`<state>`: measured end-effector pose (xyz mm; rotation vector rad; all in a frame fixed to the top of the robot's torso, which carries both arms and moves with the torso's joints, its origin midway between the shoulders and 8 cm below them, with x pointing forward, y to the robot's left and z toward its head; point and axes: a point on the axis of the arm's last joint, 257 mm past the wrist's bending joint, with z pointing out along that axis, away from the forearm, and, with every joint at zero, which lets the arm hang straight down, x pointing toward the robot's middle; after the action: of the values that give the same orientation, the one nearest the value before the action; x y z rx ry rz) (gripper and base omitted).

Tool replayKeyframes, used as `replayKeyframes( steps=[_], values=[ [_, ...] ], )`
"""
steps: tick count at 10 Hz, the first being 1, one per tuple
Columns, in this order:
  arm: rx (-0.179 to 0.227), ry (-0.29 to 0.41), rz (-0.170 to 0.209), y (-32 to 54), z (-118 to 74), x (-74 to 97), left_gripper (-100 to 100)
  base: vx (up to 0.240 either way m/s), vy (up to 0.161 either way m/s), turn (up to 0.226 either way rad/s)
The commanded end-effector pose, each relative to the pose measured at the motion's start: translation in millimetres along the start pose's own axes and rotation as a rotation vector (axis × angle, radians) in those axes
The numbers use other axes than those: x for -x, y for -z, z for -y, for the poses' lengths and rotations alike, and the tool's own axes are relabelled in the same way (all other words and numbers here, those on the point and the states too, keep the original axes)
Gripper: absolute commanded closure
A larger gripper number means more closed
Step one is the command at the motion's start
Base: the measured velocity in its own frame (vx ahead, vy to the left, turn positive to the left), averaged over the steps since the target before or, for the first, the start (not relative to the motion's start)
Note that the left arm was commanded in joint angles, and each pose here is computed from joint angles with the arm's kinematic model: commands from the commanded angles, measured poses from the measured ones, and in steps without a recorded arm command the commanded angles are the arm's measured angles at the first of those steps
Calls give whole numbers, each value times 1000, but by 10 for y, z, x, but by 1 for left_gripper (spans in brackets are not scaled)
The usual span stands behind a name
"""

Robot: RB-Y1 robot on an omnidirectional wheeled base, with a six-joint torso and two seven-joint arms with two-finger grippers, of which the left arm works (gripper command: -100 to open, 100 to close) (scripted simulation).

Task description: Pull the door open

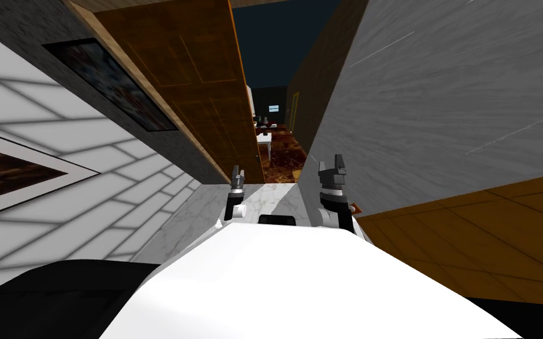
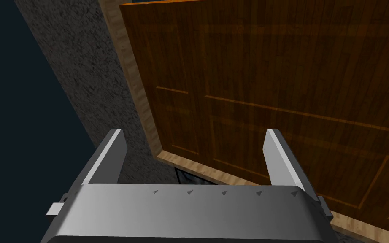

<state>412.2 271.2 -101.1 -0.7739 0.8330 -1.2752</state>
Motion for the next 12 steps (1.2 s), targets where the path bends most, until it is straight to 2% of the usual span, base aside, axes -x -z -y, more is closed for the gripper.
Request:
replayKeyframes(
  steps=[1, 12],
  values=[
    [25, 3, -2, 33, -133, 13, -100, 141, 2, -45],
    [162, 17, 0, 310, -924, 140, -100, 97, 12, -32]
  ],
)
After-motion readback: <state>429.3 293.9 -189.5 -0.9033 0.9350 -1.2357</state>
